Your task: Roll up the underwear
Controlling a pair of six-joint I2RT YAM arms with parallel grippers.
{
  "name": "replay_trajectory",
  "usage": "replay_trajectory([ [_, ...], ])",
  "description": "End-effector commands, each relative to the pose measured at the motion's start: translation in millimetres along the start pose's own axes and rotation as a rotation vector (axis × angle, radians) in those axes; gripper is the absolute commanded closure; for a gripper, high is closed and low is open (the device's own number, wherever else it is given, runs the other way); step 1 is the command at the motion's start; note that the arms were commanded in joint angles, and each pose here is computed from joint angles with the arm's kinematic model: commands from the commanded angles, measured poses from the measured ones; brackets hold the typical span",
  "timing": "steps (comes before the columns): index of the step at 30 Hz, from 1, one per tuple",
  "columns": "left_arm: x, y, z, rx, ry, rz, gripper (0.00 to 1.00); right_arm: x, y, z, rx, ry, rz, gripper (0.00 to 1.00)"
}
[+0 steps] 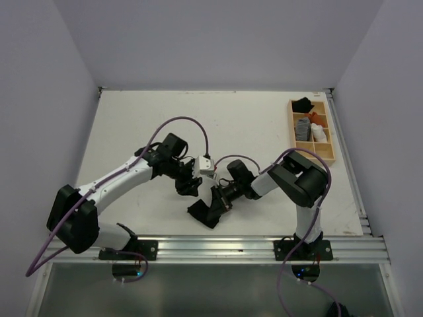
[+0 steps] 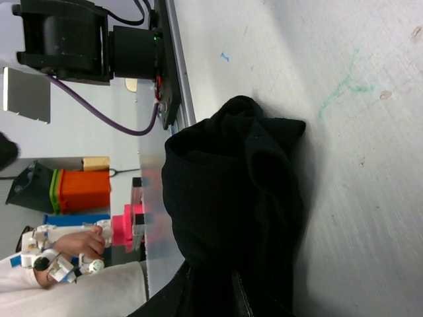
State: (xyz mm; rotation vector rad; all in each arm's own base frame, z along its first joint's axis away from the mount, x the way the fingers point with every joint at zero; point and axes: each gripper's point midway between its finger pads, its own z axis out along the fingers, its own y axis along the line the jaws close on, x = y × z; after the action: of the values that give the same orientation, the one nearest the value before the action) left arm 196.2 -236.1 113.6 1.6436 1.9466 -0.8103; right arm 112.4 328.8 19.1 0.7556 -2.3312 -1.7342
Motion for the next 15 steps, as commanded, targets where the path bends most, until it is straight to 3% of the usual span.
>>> replay_trajectory([
  [1,0.4,-22.7,8.3,0.132,-0.054,0.071,0.5,51.0,-57.0,-1.3,0.209,0.049,0.211,1.0],
  [9,13.2,-32.5,39.3,0.281,-0.048,0.074,0.43,52.0,-57.4,-1.6,0.209,0.049,0.218,1.0],
  [15,18.6,-42.6,48.8,0.355,-0.044,0.107,0.47,52.5,-60.3,-1.7,0.219,0.054,0.226,1.0],
])
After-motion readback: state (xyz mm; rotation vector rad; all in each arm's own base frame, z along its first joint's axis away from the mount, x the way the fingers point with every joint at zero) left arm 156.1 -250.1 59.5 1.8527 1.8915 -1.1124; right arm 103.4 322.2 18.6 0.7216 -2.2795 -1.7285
